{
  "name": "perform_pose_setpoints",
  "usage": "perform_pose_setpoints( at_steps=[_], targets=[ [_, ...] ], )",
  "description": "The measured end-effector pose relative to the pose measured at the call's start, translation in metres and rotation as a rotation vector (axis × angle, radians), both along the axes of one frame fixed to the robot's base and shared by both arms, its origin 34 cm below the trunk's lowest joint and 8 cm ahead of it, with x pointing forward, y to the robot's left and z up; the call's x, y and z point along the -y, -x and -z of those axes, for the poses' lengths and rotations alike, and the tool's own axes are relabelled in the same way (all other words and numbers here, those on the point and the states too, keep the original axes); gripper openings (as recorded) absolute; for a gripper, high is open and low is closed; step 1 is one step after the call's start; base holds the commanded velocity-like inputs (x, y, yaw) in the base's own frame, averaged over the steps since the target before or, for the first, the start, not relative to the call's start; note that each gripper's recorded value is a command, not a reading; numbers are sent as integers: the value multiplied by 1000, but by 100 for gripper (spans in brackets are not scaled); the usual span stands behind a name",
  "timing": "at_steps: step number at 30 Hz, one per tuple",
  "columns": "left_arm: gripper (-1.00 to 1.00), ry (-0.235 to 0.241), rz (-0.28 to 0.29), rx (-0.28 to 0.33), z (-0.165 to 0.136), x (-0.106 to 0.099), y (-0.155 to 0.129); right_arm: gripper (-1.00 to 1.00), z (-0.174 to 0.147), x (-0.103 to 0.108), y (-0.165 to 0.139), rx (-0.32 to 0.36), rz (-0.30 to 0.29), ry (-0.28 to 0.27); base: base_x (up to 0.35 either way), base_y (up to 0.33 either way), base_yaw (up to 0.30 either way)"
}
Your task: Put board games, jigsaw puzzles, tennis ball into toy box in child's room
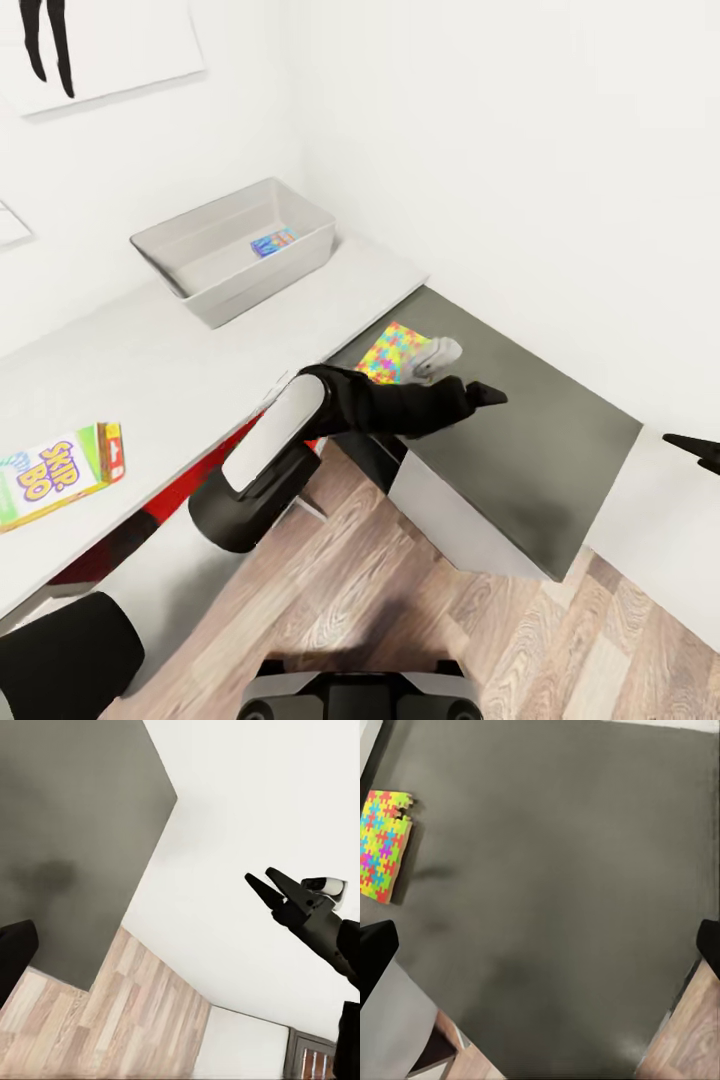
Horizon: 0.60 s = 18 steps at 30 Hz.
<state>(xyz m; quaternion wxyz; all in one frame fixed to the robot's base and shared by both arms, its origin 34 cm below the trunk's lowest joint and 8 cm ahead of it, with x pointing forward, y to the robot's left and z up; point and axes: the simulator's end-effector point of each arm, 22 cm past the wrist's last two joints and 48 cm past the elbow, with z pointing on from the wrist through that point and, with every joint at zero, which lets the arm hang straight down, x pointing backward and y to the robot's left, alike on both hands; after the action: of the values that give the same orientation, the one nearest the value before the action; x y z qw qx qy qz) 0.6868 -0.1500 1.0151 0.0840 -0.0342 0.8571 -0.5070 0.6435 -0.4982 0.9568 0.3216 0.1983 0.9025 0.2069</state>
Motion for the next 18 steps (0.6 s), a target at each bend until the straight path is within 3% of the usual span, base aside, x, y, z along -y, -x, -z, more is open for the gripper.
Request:
perform_pose_setpoints(
  at_steps=[9,18],
  targets=[
    [100,-22,-11,39,6,0,14,100,-5,0,0,8,0,4,0,0,-214],
    [100,-40,-26,28,19,-4,27,100,-6,-3,0,7,-8,4,0,0,-212]
  ],
)
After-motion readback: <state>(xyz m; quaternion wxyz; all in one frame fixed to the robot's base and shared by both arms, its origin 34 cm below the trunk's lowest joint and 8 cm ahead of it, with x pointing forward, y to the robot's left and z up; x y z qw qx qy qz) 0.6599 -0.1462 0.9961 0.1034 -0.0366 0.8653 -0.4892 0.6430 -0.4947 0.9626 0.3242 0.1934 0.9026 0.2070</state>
